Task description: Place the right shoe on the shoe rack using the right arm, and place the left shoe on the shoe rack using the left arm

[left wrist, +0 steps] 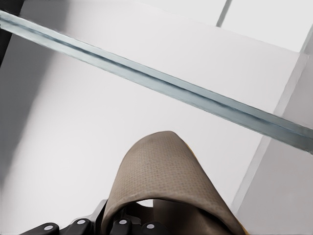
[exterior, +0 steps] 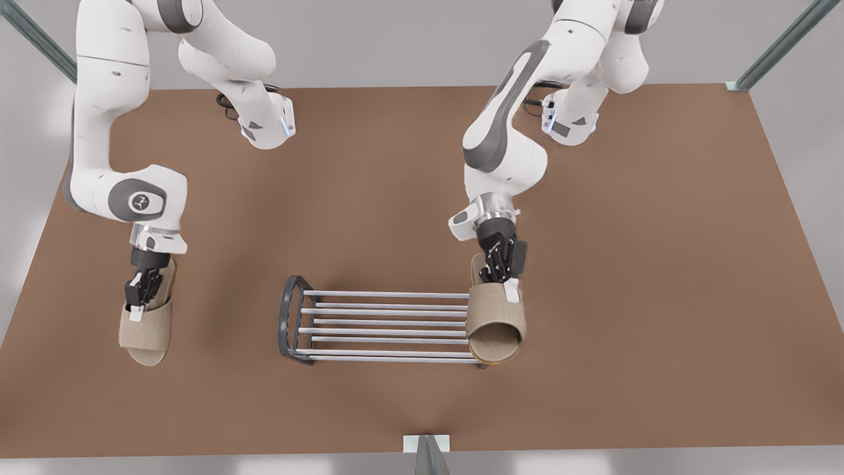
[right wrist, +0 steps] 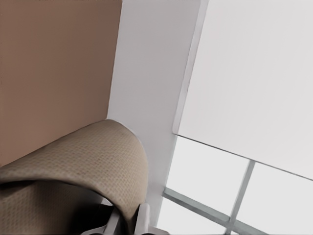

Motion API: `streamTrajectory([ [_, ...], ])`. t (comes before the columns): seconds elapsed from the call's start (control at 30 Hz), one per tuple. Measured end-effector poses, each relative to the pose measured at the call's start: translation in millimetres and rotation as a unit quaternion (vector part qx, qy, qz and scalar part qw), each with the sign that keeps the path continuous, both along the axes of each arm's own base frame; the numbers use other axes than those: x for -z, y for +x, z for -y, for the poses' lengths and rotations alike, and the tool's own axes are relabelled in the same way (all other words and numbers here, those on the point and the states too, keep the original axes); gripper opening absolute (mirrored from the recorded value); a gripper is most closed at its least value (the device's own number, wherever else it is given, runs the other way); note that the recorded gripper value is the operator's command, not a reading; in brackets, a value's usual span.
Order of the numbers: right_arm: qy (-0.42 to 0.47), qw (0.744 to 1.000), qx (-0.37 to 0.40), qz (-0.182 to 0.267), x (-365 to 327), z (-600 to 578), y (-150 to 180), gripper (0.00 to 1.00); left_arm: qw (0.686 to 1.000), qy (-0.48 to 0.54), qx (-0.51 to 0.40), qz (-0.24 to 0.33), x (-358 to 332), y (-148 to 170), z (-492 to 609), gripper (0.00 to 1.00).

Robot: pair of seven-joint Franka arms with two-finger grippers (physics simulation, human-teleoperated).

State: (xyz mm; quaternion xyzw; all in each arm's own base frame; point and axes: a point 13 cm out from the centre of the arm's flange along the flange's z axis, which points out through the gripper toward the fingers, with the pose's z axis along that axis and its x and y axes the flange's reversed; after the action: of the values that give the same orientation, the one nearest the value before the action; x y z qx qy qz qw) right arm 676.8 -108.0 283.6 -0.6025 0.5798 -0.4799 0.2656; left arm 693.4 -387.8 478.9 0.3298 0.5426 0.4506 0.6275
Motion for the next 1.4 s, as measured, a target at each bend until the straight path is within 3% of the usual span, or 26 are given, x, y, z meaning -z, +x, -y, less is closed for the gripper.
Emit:
streamTrajectory([
  [0.13, 0.009, 1.0, -0.005, -0.017, 4.6, -6.4, -5.6, 0.21, 0.997, 0.03, -0.066, 0.021, 29.5, -19.0, 61.6, 0.21],
  [0.43, 0.018, 0.999, -0.009, -0.034, 11.8, -10.9, -11.9, 0.21, 0.968, 0.128, -0.217, 0.012, 108.5, 3.7, 30.9, 0.21],
  [0.7, 0.021, 0.999, -0.009, -0.043, 20.1, -11.2, -14.4, 0.21, 0.958, 0.132, -0.249, -0.05, 142.2, -13.3, 46.4, 0.21],
  [0.87, 0.022, 0.999, -0.009, -0.043, 20.1, -11.3, -14.2, 0.21, 0.963, 0.093, -0.227, -0.115, 162.3, -30.0, 75.9, 0.21],
  [1.03, 0.022, 0.999, -0.009, -0.044, 20.9, -11.4, -14.3, 0.21, 0.955, 0.053, -0.23, -0.181, 193.7, -25.1, 61.6, 0.21],
  [1.2, 0.022, 0.999, -0.009, -0.045, 22.2, -11.3, -13.6, 0.21, 0.947, 0.016, -0.236, -0.217, 203.6, -32.2, 60.1, 0.21],
  [1.23, 0.022, 0.999, -0.009, -0.045, 22.3, -11.3, -13.6, 0.21, 0.946, 0.01, -0.237, -0.222, 204.8, -35.1, 61.6, 0.24],
  [1.27, 0.022, 0.999, -0.009, -0.045, 22.5, -11.3, -13.6, 0.21, 0.944, 0.005, -0.237, -0.228, 206.9, -38.2, 63.4, 0.54],
  [1.3, 0.022, 0.999, -0.009, -0.045, 22.5, -11.3, -13.6, 0.21, 0.943, 0.001, -0.238, -0.232, 209.6, -40.8, 64.7, 1.0],
  [1.4, 0.022, 0.999, -0.007, -0.042, 17.7, -9.1, -13.5, 0.21, 0.94, -0.005, -0.243, -0.24, 216.4, -44.7, 65.0, 1.0],
])
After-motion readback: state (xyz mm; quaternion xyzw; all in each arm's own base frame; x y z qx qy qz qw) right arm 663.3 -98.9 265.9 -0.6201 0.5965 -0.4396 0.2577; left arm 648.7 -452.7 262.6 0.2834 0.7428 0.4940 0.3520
